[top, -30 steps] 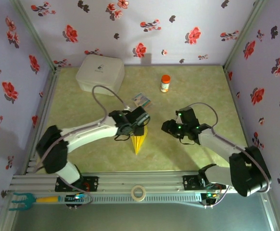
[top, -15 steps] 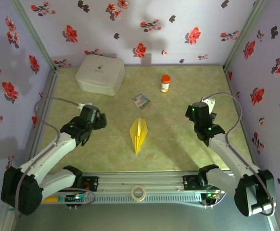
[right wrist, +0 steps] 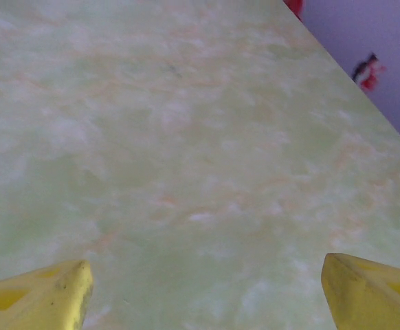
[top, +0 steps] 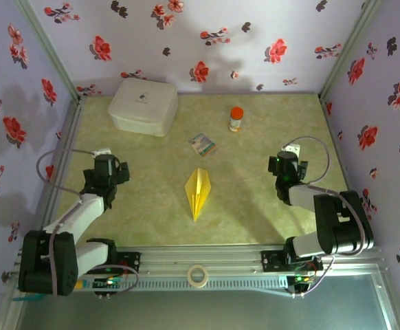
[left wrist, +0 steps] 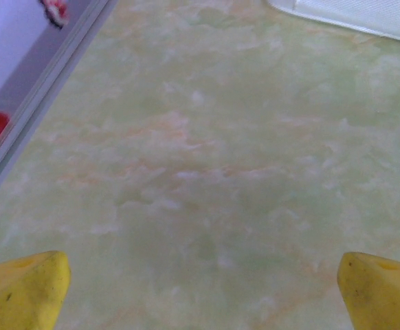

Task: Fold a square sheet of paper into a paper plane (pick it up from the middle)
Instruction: Reset both arms

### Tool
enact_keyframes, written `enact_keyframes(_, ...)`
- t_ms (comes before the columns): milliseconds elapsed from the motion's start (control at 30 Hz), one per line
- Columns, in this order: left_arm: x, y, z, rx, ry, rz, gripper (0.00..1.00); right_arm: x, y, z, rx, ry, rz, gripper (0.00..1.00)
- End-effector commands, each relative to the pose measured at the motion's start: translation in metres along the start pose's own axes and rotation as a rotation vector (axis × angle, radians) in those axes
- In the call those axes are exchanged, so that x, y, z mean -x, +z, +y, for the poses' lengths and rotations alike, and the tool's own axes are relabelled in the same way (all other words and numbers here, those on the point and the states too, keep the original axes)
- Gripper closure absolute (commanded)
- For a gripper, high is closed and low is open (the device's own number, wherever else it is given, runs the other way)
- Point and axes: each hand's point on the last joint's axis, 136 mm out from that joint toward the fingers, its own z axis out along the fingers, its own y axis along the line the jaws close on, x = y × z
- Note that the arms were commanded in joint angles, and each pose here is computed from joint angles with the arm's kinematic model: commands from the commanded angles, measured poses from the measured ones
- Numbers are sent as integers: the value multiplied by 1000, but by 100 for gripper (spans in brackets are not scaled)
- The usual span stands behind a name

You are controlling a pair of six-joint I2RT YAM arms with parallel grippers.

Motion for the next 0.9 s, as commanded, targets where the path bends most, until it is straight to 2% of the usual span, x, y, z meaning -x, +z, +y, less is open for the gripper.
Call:
enact_keyframes(0,40,3,-15,-89,-16,-243,0,36,2,7,91,70,-225,13)
enact_keyframes(100,50,9,-26,-148,-25,-317,0,25,11,7,131,92,-194,13)
enact_keyframes(133,52,13,-30,-158,-12,-315,0,29,14,8,127,100,-217,12)
enact_keyframes(200,53,20,-36,-178,6,-270,0,26,19,1,103,120,-142,11)
enact_keyframes(233,52,23,-39,-190,18,-245,0,25,22,-2,107,138,-135,2)
enact_keyframes(300,52,24,-43,-206,29,-243,0,26,21,-8,86,159,-160,1)
enact_keyframes(400,52,19,-41,-213,41,-270,0,25,21,-10,79,162,-154,1)
enact_keyframes(467,56,14,-38,-195,100,-347,0,26,21,-9,80,161,-157,1)
enact_keyframes(567,58,23,-14,-119,14,-397,0,25,21,-9,83,159,-150,1)
enact_keyframes(600,56,31,-8,-118,-21,-397,0,26,21,-8,85,160,-154,1)
enact_keyframes(700,45,44,-21,-176,18,-379,0,25,21,-8,89,158,-149,1)
enact_keyframes(800,46,59,-18,-168,4,-282,0,26,21,-6,97,151,-149,1)
enact_keyframes(867,46,58,-19,-184,4,-286,5,26,21,-4,103,146,-148,1)
